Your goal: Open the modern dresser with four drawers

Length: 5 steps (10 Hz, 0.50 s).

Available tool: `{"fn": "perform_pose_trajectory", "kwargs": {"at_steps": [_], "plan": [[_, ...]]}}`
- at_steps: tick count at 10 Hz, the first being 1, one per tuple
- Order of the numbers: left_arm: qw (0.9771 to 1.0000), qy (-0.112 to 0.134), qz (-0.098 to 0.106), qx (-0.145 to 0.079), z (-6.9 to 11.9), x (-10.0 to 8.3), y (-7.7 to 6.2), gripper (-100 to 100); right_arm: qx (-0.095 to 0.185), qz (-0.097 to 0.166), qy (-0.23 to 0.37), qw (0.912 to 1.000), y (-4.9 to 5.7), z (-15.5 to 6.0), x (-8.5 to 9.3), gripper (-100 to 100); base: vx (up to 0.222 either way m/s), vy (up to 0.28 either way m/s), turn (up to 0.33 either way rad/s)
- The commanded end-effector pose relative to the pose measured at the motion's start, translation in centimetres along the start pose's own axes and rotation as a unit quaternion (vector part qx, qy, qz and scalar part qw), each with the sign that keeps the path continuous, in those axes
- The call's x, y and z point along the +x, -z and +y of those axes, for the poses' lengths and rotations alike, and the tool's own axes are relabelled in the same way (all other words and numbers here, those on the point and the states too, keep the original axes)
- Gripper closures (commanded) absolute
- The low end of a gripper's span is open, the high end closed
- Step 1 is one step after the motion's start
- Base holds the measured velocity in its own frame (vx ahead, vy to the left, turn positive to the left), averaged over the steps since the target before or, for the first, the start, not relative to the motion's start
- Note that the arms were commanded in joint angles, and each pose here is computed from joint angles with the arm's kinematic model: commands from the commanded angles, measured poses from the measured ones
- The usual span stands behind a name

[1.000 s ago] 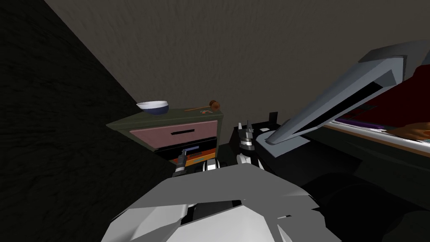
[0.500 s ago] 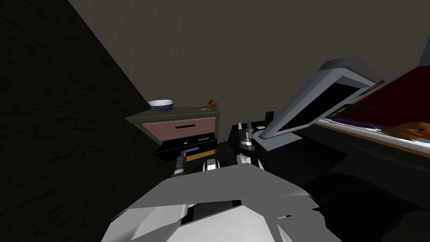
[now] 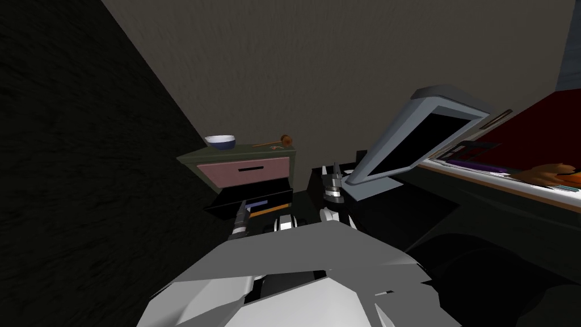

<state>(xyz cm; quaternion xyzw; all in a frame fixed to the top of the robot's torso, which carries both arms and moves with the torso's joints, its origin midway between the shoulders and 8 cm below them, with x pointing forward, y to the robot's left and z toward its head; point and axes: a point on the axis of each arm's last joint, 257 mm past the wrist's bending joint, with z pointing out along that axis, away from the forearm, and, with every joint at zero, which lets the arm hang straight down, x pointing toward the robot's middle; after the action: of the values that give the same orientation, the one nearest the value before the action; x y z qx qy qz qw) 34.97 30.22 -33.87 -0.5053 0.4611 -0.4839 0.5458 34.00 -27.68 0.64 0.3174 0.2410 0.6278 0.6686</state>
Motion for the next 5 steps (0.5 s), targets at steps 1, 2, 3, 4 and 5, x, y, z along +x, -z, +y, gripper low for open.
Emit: {"fn": "perform_pose_trajectory", "kwargs": {"at_steps": [1,2,3,4,5], "plan": [[1.0,0.001,-0.001,0.0,-1.2,-0.7,-1.0,-100,0.0,0.0,0.0,1.0,0.0,0.0,0.0,0,-0.019,-0.021,-0.011],[1.0,0.001,-0.002,0.0,-1.8,-0.9,-1.3,-100,0.0,0.0,0.0,1.0,0.0,0.0,0.0,0,-0.025,-0.022,-0.011],[1.0,0.001,-0.002,0.0,-2.3,-1.1,-1.6,-100,0.0,0.0,0.0,1.0,0.0,0.0,0.0,0,-0.029,-0.025,-0.015],[1.0,0.001,-0.002,0.0,-2.9,-1.3,-1.8,-100,0.0,0.0,0.0,1.0,0.0,0.0,0.0,0,-0.032,-0.027,-0.012],[1.0,0.001,-0.003,-0.001,-3.4,-1.5,-2.0,-100,0.0,0.0,0.0,1.0,0.0,0.0,0.0,0,-0.033,-0.025,-0.002]]}}
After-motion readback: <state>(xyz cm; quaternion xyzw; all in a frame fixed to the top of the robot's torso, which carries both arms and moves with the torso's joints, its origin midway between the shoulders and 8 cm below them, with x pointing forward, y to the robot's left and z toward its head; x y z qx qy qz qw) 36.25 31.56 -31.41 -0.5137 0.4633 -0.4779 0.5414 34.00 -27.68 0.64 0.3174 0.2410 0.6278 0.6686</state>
